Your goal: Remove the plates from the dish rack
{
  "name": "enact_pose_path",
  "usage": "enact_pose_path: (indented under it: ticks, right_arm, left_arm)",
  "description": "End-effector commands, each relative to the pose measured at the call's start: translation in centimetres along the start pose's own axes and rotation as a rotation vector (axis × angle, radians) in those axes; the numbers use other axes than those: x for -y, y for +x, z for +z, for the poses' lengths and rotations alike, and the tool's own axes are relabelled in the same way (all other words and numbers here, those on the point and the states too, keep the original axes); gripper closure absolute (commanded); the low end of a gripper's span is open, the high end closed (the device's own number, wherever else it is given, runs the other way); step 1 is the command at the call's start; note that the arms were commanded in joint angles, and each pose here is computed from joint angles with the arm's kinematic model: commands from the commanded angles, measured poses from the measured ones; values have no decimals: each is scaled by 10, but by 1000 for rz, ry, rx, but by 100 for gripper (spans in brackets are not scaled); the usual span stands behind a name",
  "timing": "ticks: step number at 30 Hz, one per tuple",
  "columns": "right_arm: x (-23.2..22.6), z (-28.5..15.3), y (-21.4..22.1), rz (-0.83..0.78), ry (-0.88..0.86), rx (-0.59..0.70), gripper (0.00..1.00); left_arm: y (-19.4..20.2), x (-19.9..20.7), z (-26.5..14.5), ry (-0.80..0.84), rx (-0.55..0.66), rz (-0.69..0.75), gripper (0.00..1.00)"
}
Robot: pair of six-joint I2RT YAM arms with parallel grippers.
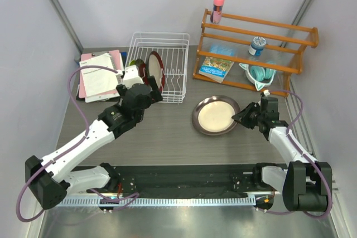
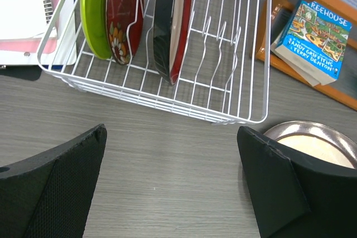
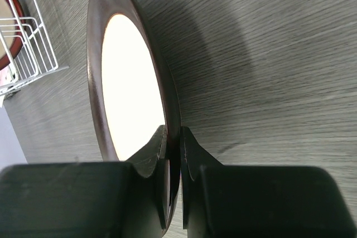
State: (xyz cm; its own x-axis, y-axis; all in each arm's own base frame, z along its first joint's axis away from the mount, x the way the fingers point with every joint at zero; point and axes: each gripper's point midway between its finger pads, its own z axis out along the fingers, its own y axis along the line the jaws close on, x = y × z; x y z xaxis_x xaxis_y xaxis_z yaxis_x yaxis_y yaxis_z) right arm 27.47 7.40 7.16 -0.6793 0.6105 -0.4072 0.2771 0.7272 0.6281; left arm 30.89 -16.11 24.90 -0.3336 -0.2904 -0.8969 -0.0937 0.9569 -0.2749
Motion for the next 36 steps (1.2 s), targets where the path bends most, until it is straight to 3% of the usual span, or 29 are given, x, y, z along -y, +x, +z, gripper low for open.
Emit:
enact_pose_path:
  ticks: [1,4,6,10,14,17,22,28,34,36]
  right_arm:
    - [10,0,-7,-30,60,28,99]
    - [19,-2,-9,-48,115,29,89]
    - [22,-4,-9,-61,138,24,72]
    - [33,-6,-10,-89,195,21,58]
    - [37,-7,-11,-107,219,17,57]
    - [43,-15,-18,-127,280,42,46]
    - [17,-41,-41,-123,240,139,41]
    - [-17,-81,-78,-179,194,300,36]
    - [-27,-90,-79,-210,159,305,35]
    - [-28,-89,-78,-215,153,297,35]
  left_arm:
    - [-10,0,-1,-22,32,-36,0]
    - [-12,4,1,-11,29,-33,1]
    - [-12,7,2,-6,22,-30,1]
    - [-8,13,5,7,6,-34,0]
    - [-5,13,7,6,-3,-28,0]
    - [-6,6,7,-25,8,-2,1]
    - [-20,-4,12,-98,49,50,1]
    - [-33,-7,41,-181,53,86,1]
    - [-45,0,84,-221,76,142,1]
    - [-57,6,97,-215,100,134,5]
